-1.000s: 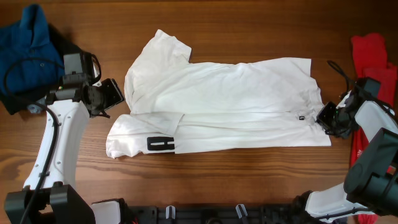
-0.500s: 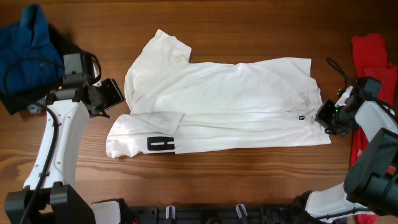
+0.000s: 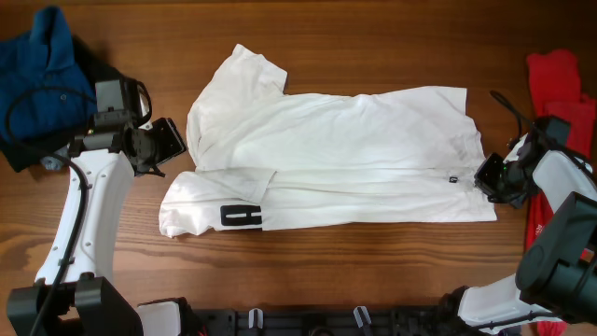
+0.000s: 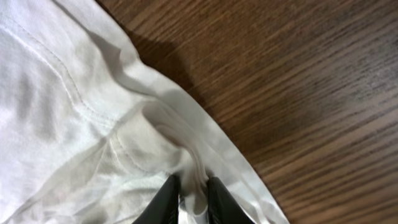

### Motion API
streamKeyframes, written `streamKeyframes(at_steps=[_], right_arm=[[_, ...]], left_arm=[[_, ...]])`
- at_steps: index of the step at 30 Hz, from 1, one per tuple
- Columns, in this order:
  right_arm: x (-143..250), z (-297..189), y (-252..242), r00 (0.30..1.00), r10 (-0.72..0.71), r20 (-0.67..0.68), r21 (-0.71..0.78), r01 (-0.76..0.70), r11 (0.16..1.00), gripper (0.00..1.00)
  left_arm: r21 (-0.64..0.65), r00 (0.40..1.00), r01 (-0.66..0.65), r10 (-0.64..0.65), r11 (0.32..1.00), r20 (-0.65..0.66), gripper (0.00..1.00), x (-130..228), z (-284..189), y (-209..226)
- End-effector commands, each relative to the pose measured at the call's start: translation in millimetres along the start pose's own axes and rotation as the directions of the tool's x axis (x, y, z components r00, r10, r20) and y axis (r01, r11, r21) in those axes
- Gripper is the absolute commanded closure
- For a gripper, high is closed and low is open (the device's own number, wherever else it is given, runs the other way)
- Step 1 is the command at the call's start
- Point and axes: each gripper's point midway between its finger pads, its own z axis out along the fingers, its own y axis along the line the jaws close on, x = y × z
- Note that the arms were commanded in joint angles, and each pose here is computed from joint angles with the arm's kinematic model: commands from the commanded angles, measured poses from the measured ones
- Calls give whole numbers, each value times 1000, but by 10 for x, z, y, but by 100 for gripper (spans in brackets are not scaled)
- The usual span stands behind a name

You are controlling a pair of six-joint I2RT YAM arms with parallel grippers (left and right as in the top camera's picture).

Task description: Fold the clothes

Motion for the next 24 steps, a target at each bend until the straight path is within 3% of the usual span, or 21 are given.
streamKeyframes(at_steps=[1, 19, 24], right_arm=[[-152, -116, -5, 999, 13, 40, 14, -13, 1000, 84], [-147, -151, 40, 1000, 12, 27, -6, -12, 1000, 82], [-147, -164, -107, 997, 66, 36, 76, -68, 995, 82]], left_arm=[[4, 1000, -27, 27, 1000, 2, 37, -15, -3, -32], [3, 1000, -27, 27, 1000, 1, 37, -13, -3, -31], [4, 1000, -27, 27, 1000, 2, 37, -15, -3, -32]])
